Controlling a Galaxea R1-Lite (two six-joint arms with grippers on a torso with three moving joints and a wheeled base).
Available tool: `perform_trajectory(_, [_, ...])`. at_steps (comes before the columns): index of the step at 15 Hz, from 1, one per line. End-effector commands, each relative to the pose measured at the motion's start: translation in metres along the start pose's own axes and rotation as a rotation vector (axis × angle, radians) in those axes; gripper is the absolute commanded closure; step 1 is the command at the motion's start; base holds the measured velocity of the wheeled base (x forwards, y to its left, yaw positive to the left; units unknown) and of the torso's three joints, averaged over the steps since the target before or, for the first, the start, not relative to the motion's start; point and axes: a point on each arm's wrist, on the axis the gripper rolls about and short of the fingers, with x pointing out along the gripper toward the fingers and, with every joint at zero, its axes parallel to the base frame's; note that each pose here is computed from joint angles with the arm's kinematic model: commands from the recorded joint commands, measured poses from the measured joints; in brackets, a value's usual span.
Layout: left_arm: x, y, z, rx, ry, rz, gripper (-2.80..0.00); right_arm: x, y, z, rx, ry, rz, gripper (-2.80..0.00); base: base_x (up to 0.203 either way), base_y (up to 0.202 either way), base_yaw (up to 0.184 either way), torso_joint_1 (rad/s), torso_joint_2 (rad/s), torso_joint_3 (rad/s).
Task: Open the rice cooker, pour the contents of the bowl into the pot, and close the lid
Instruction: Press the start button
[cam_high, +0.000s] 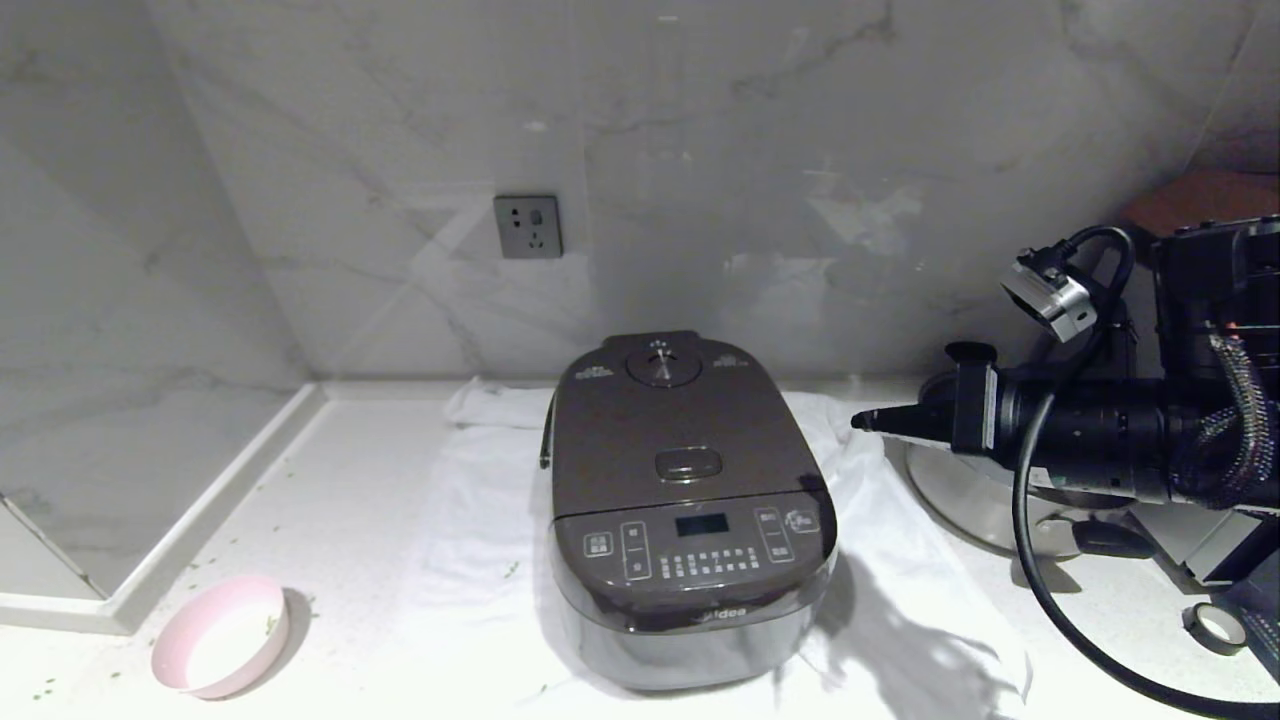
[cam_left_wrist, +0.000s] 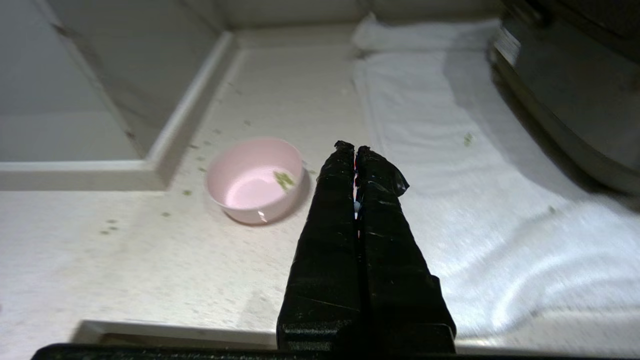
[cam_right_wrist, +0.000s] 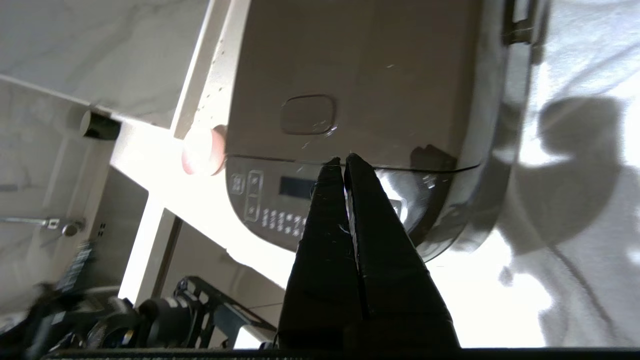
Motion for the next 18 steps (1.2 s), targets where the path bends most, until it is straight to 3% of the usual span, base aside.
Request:
perform_trajectory(1, [0.002,-0.001,-0.004,0.000,-0.009,-0.043,0.00,0.004,0.008,-0.006,-0.011,0.030,0.030,0.00,0.000,0.000,0.000,0.000,0.00,0.000])
perform_trajectory(5, [0.002,-0.001,-0.004,-0.040,-0.007,-0.032,0.00,0.018,0.013,-0.017,0.001,0.103,0.039,0.00,0.000,0.000,0.000,0.000,0.00,0.000])
perform_trajectory(10, [0.002,-0.001,-0.004,-0.037,-0.003,-0.033,0.00,0.048,-0.010,-0.035,0.074,0.185,-0.187,0.00,0.000,0.000,0.000,0.000,0.00,0.000])
perform_trajectory(18, [0.002,-0.001,-0.004,-0.039,-0.003,-0.031,0.00,0.049,0.004,-0.046,0.044,0.219,-0.145,0.00,0.000,0.000,0.000,0.000,0.00,0.000])
